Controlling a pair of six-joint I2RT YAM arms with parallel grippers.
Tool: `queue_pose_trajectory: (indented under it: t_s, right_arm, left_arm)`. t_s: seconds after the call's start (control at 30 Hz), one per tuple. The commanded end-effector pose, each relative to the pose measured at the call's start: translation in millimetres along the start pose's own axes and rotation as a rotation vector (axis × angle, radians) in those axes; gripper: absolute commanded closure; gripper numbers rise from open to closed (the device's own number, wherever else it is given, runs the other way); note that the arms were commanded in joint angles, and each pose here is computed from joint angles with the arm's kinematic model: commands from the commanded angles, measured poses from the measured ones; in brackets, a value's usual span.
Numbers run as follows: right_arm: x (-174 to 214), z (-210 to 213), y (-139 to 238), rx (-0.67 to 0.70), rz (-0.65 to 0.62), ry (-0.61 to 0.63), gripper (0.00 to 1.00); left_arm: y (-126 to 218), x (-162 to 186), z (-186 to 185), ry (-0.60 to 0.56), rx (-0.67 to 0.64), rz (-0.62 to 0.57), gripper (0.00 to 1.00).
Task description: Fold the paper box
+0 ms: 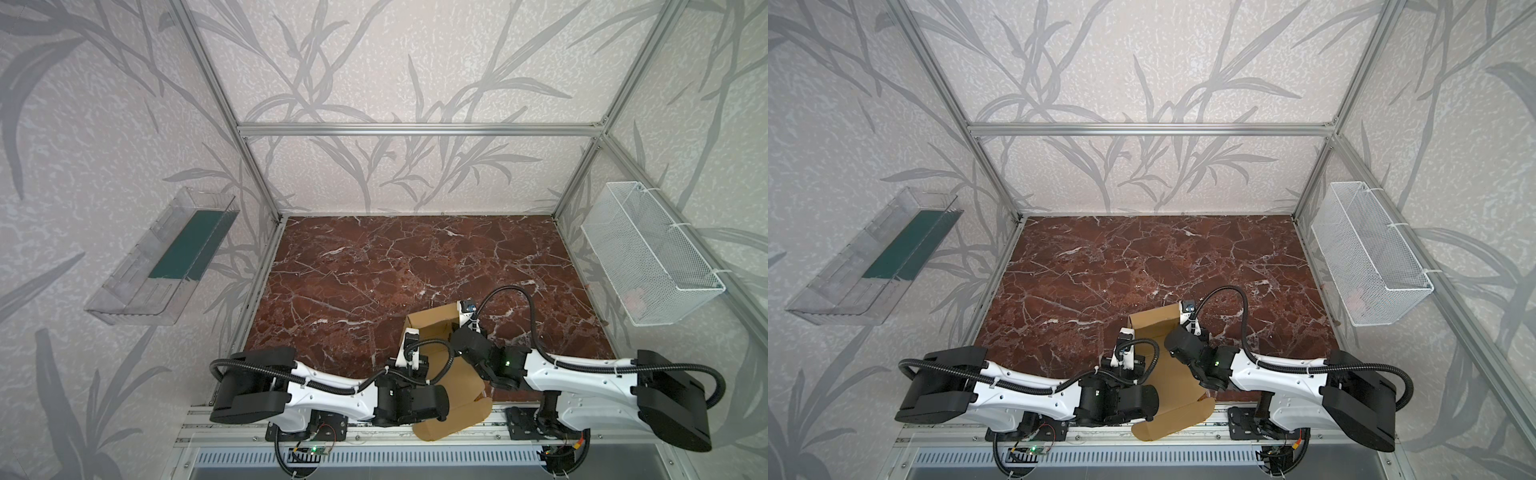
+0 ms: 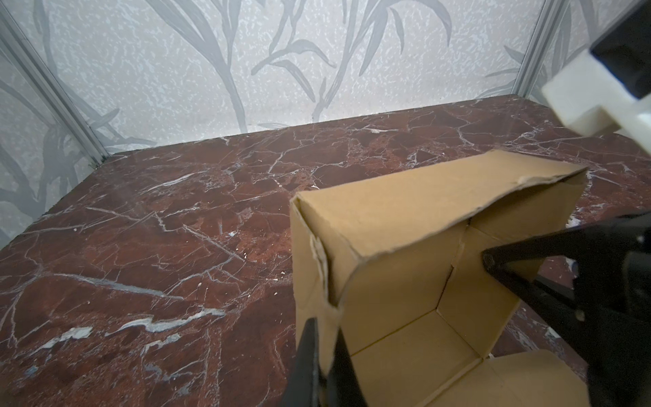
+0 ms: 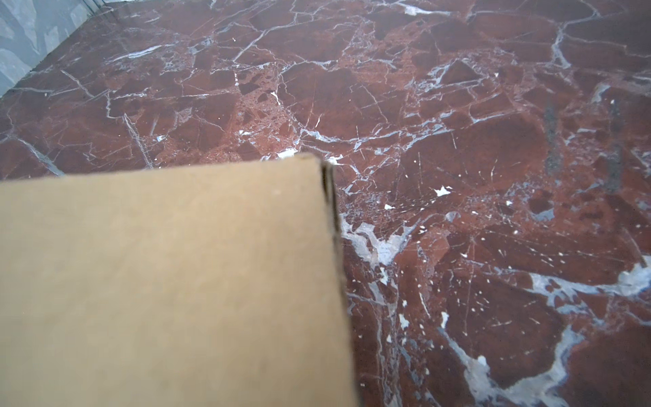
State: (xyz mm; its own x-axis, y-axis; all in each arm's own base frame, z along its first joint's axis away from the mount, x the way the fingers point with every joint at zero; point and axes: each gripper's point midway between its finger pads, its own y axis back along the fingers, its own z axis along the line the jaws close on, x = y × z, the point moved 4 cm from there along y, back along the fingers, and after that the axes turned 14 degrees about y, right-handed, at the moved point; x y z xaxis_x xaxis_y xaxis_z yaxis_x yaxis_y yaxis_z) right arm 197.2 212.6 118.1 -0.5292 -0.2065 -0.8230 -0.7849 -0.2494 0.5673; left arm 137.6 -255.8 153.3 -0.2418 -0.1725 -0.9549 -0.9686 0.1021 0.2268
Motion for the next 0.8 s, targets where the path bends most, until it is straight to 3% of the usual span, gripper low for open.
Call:
queue_pose_trajectory:
  t_s: [0.0,0.43,0.77]
  right_arm:
    - [-2,-6,6,0.045,0.027,-0.022,1.00]
    - [-1,-6,8,0.036,0.036,-0.068,1.00]
    - [-5,-7,12,0.017,0.014,-0.068,1.00]
  left_arm:
    - [3,-13,-1,0.073,-0.032,-0.040,1.00]
    - [3,-9,4,0.122,-0.030,-0.014,1.00]
    - [2,-2,3,0.177,0.041,0.010,1.00]
